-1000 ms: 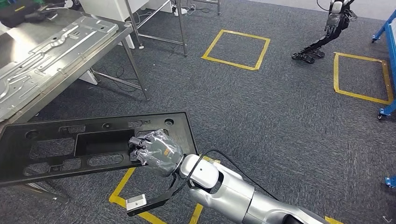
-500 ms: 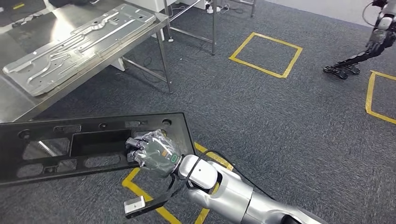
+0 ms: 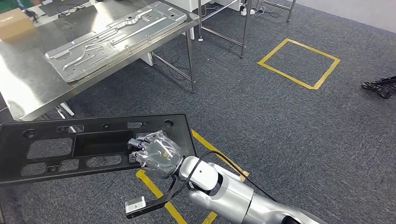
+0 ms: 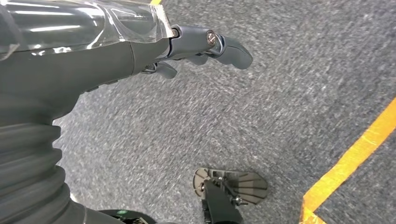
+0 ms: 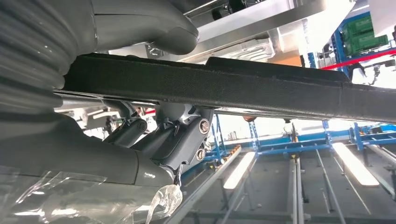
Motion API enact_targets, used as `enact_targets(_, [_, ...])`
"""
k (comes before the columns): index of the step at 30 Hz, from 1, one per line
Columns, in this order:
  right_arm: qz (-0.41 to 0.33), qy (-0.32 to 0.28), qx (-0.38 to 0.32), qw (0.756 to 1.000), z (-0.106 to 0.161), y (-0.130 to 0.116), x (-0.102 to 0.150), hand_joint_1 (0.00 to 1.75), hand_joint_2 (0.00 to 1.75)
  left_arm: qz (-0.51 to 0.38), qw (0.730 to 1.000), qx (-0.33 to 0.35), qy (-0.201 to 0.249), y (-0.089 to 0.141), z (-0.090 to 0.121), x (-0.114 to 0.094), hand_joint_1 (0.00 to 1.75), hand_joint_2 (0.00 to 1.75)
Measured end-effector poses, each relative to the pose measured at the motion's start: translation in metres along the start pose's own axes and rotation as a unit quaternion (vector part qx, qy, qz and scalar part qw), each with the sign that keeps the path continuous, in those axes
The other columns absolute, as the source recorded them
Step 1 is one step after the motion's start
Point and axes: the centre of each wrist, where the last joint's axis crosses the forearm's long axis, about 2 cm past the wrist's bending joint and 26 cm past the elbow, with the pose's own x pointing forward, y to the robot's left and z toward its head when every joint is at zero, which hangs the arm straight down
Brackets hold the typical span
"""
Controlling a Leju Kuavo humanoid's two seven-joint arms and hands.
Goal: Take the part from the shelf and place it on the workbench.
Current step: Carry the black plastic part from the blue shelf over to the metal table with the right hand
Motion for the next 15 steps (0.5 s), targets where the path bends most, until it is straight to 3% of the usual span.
enact_targets(15, [-0.003, 0.002, 0.010, 1.000, -0.0012, -0.0026, -0.0015, 1.75, 1.75, -0.003, 1.000, 0.001, -0.004, 0.0005, -0.0005, 0.0008, 0.00, 1.75])
